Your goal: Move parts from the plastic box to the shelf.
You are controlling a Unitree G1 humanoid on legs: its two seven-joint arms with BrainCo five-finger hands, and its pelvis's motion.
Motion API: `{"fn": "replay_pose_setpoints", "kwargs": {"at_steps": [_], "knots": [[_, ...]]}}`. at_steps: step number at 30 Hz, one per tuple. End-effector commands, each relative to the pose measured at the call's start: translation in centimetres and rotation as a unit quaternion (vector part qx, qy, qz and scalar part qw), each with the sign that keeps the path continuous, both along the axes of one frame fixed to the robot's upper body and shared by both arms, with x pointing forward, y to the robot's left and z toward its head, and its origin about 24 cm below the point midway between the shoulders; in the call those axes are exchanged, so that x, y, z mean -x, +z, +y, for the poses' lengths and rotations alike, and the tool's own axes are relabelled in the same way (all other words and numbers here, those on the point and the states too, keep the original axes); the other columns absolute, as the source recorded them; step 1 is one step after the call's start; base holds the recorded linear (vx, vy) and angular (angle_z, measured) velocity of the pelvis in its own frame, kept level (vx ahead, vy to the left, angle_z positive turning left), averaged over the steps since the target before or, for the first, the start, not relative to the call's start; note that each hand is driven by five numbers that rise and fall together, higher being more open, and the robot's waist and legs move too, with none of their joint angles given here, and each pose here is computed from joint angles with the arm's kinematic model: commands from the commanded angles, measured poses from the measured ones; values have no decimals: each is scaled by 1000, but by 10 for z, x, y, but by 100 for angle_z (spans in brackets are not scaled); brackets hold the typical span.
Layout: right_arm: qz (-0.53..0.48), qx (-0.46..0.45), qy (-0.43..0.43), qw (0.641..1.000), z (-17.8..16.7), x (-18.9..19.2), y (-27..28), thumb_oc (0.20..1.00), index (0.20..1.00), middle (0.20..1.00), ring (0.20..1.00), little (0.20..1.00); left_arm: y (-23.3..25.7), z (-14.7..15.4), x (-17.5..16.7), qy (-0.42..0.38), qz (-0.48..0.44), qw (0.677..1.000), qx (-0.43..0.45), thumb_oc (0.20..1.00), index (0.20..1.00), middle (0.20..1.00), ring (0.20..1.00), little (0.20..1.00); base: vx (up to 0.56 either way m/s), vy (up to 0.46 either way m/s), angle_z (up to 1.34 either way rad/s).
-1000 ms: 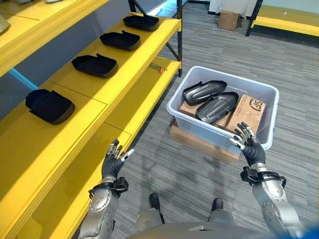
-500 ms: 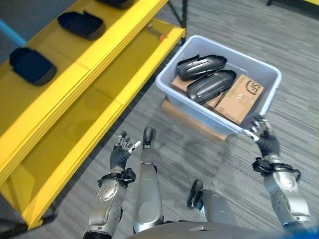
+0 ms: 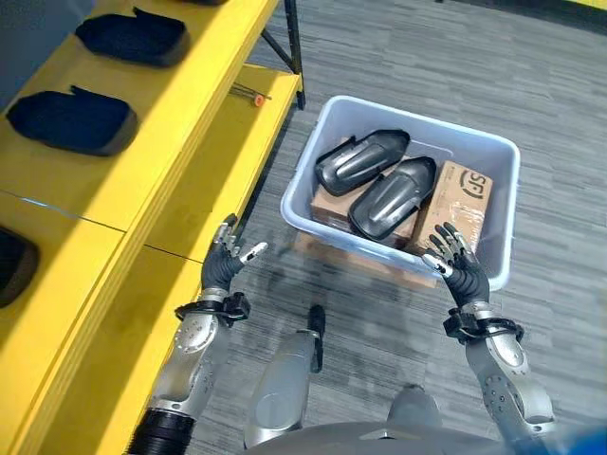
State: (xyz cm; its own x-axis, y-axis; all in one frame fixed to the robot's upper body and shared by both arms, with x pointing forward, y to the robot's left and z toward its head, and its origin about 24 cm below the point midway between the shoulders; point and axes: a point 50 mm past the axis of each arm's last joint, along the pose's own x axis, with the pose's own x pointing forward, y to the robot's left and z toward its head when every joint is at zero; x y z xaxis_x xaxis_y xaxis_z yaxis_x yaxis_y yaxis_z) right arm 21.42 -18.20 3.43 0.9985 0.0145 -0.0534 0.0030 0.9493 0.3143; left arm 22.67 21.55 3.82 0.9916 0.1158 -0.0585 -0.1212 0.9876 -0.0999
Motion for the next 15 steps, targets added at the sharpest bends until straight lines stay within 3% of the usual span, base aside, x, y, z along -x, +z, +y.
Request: {"fn": "replay_pose_setpoints", "kwargs": {"at_steps": [1, 9, 15], "knots": [[-28, -2, -10, 1000, -7, -4, 10, 1000, 1000, 1000, 1000, 1000, 12, 5, 10, 17, -34, 999, 9, 1000, 1000, 1000, 1000, 1000, 114, 122, -15], [-30, 0, -1, 1000, -1, -5, 10, 1000, 1000, 1000, 1000, 1000, 13, 4, 6, 3, -32, 999, -3, 1000, 1000, 1000, 1000, 1000, 39, 185, 9], [-35, 7, 28, 999, 9, -12, 11, 1000, 1000, 1000, 1000, 1000, 13, 4, 5, 10, -37, 999, 6, 1000, 1000, 1000, 1000, 1000, 132, 168, -47]]}}
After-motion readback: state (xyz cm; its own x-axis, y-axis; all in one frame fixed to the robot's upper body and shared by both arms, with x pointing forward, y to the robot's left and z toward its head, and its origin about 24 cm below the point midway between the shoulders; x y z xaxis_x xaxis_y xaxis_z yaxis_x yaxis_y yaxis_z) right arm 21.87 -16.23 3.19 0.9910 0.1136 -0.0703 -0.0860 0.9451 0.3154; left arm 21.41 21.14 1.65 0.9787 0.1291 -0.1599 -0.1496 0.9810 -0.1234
